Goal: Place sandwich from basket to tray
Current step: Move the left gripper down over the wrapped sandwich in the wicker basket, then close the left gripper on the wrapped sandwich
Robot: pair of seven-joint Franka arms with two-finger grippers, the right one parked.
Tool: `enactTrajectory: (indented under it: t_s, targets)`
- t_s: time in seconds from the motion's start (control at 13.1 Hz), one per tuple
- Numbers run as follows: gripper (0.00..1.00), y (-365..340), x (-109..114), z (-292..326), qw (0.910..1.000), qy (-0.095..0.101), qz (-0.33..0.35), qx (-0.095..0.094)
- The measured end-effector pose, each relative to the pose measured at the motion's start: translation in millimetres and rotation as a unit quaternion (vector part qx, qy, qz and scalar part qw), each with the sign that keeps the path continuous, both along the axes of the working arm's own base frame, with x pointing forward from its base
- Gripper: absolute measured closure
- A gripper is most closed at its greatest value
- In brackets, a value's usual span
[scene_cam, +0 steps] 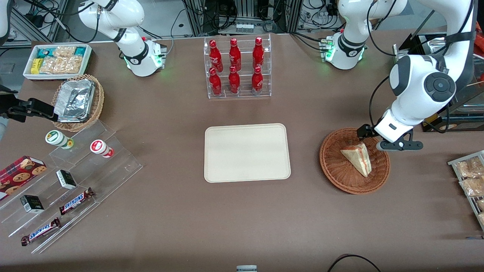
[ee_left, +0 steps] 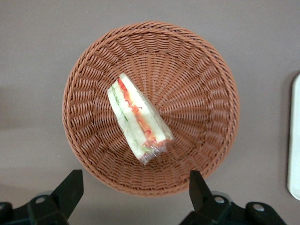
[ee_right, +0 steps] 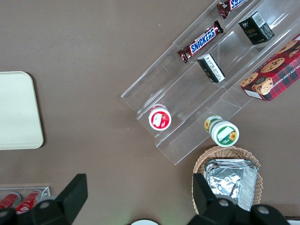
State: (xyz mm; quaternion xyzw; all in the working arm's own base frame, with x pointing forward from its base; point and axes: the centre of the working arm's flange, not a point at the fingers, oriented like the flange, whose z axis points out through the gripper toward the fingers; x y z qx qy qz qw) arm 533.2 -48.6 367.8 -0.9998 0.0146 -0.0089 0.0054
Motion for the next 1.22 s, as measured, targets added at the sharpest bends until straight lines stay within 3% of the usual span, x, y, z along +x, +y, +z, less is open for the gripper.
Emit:
enactTrajectory:
  t_s: [0.31,0.53,0.69,0.92,1.22]
  targets:
    - [0.0,12,2,-17,0.9985,-0.022,0.05,-0.006]
    - [0.0,13,1,-31,0.9895,-0.041,0.138,-0.015]
    - [0.0,11,-1,-40,0.9761,-0.037,0.214,-0.019]
    - [0.0,7,0,-52,0.9455,-0.03,0.323,-0.027]
    - [0.0,4,1,-68,0.9312,-0.022,0.362,-0.033]
